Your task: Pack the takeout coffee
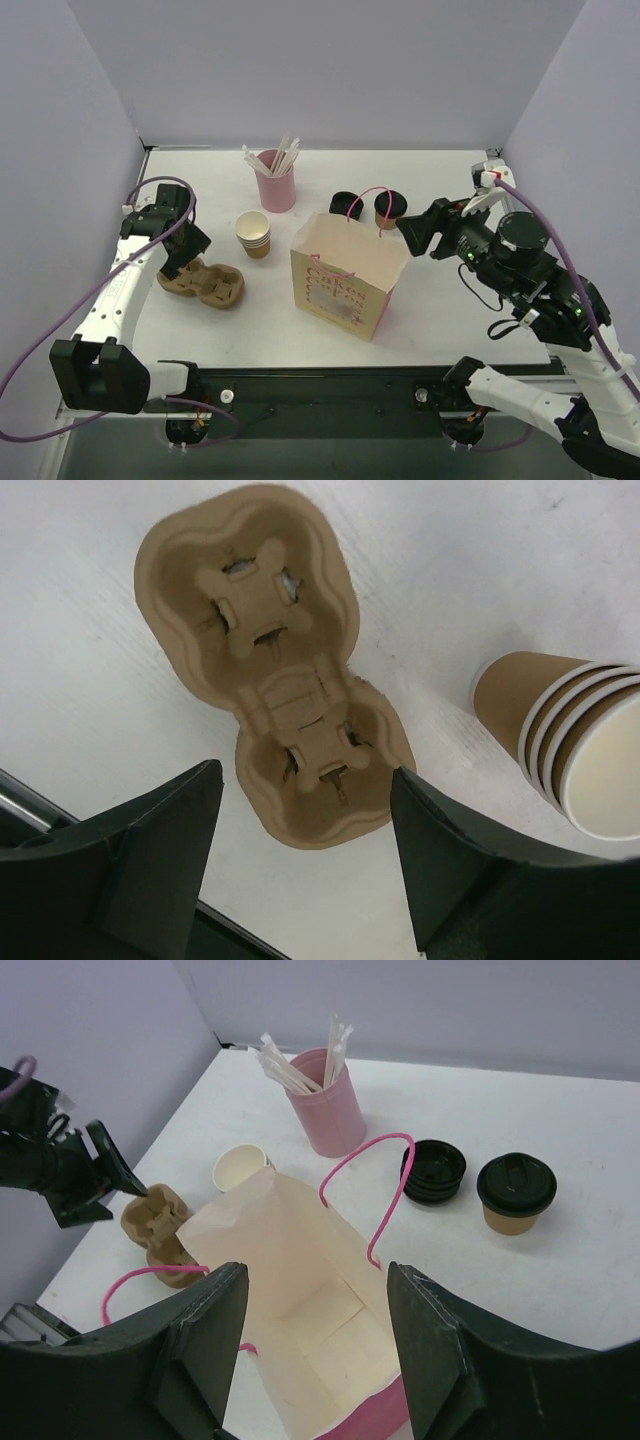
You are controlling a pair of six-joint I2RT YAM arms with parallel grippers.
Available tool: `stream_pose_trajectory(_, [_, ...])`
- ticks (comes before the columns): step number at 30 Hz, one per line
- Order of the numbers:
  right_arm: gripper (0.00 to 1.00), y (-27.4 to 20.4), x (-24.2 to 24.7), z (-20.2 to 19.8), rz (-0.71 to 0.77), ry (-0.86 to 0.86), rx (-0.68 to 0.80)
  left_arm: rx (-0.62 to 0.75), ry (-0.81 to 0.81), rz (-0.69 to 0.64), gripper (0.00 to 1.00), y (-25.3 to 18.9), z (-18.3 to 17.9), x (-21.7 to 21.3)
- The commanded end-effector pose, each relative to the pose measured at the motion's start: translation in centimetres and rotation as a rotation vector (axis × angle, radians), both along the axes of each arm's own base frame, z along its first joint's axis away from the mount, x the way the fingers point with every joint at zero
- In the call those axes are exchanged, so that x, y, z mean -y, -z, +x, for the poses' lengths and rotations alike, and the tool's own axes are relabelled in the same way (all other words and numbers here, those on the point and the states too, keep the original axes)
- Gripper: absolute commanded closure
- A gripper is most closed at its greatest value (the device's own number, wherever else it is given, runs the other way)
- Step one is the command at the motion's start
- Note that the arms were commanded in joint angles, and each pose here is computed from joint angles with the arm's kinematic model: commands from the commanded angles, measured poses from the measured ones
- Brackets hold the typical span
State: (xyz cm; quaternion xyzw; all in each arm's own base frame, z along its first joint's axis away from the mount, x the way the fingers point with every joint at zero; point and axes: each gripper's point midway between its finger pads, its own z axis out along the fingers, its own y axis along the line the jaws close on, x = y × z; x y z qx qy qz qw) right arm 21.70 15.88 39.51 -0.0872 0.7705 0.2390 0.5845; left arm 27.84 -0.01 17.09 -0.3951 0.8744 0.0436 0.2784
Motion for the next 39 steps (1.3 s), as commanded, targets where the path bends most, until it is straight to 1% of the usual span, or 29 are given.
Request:
stream_pose_trajectory(1, [0.43, -2.6, 1.4, -0.9, 0.049, 0.034, 0.025, -0.027, -0.165, -0.157, 0.25, 1.1, -0.9, 1.7])
stream_pose_trajectory(2, [0.43, -3.1, 1.3, -0.9, 0.042, 0.023, 0.040, -0.009, -0.165, -0.169, 0.28, 1.2, -0.6, 1.9])
stream_pose_trajectory(3, [0.43, -3.3, 0.9, -0.8, 0.031, 0.009, 0.042, -0.007, -0.166, -0.174, 0.33, 1.7, -0.5, 2.0])
stream_pose_trajectory(4, [0.43, -3.2, 0.8, -0.5, 0.015, 0.007, 0.043, 0.000, -0.175, -0.183, 0.35, 1.9, -0.3, 2.1])
stream_pose_trajectory(5, [0.43, -4.1, 0.9, -0.5, 0.000, 0.002, 0.066, -0.011, -0.188, -0.184, 0.36, 2.2, -0.5, 2.1])
stream_pose_trajectory(9, [0.43, -4.7, 0.7, 0.3, -0.042, 0.014, 0.062, -0.101, -0.247, -0.163, 0.34, 4.2, -1.5, 1.9])
stream_pose_trajectory(12, [0.43, -4.6, 0.4, 0.8, -0.054, 0.018, 0.051, -0.108, -0.239, -0.147, 0.33, 5.1, -1.1, 1.8])
stream_pose_trajectory(14, [0.43, -4.4, 0.2, 0.8, -0.048, 0.013, 0.038, -0.071, -0.101, -0.133, 0.32, 5.1, 0.6, 2.2])
stream_pose_trajectory(15, [0.43, -4.0, 0.0, 0.8, -0.048, 0.009, 0.022, -0.044, 0.004, -0.124, 0.32, 4.8, 1.9, 2.8])
stream_pose_trajectory(16, [0.43, -3.9, -0.2, 0.7, -0.046, 0.002, 0.016, -0.072, 0.161, -0.064, 0.32, 4.7, 1.9, 2.8])
stream_pose_trajectory(17, [0.43, -3.7, -0.3, 0.7, -0.048, -0.002, 0.010, -0.059, 0.241, -0.036, 0.31, 3.7, 2.6, 3.2])
stream_pose_trajectory(18, [0.43, -3.6, -0.3, 0.7, -0.046, -0.005, 0.004, -0.077, 0.326, -0.002, 0.32, 3.6, 2.5, 3.7])
stream_pose_trajectory(19, [0.43, -3.6, -0.3, 0.6, -0.047, -0.003, 0.004, -0.098, 0.429, 0.060, 0.32, 3.3, 2.4, 3.5])
stream_pose_trajectory(20, [0.43, -3.6, -0.2, 0.6, -0.047, -0.002, 0.004, -0.105, 0.437, 0.125, 0.33, 2.8, 2.5, 2.8])
stream_pose_trajectory(21, [0.43, -3.5, -0.1, 0.5, -0.054, -0.004, 0.005, -0.122, 0.488, 0.164, 0.33, 2.8, 2.2, 2.6])
stream_pose_trajectory(24, [0.43, -3.5, 0.1, 0.3, -0.071, -0.012, 0.013, -0.102, 0.636, 0.161, 0.37, 2.7, 2.1, 3.4])
stream_pose_trajectory(26, [0.43, -3.7, 0.4, 0.0, -0.090, -0.025, 0.028, -0.082, 0.653, 0.184, 0.39, 1.8, 1.8, 3.1])
stream_pose_trajectory(29, [0.43, -3.5, 0.5, -0.2, -0.117, -0.029, 0.035, -0.090, 0.711, 0.307, 0.39, 1.0, 1.6, 1.5])
stream_pose_trajectory(30, [0.43, -3.4, 0.5, -0.2, -0.123, -0.028, 0.032, -0.114, 0.760, 0.363, 0.39, 1.3, 1.5, 0.8])
stream_pose_trajectory(33, [0.43, -3.2, 0.5, -0.5, -0.120, -0.036, 0.027, -0.179, 0.847, 0.422, 0.39, 2.4, 1.2, 0.1])
stream_pose_trajectory(34, [0.43, -3.2, 0.5, -0.5, -0.121, -0.036, 0.026, -0.186, 0.868, 0.421, 0.38, 2.7, 1.2, 0.2])
stream_pose_trajectory(37, [0.43, -3.3, 0.6, -0.6, -0.126, -0.036, 0.027, -0.223, 0.957, 0.363, 0.37, 4.5, 0.5, 1.2])
stream_pose_trajectory(39, [0.43, -3.5, 0.8, -0.6, -0.131, -0.033, 0.033, -0.268, 0.994, 0.357, 0.36, 5.5, 0.1, 1.1])
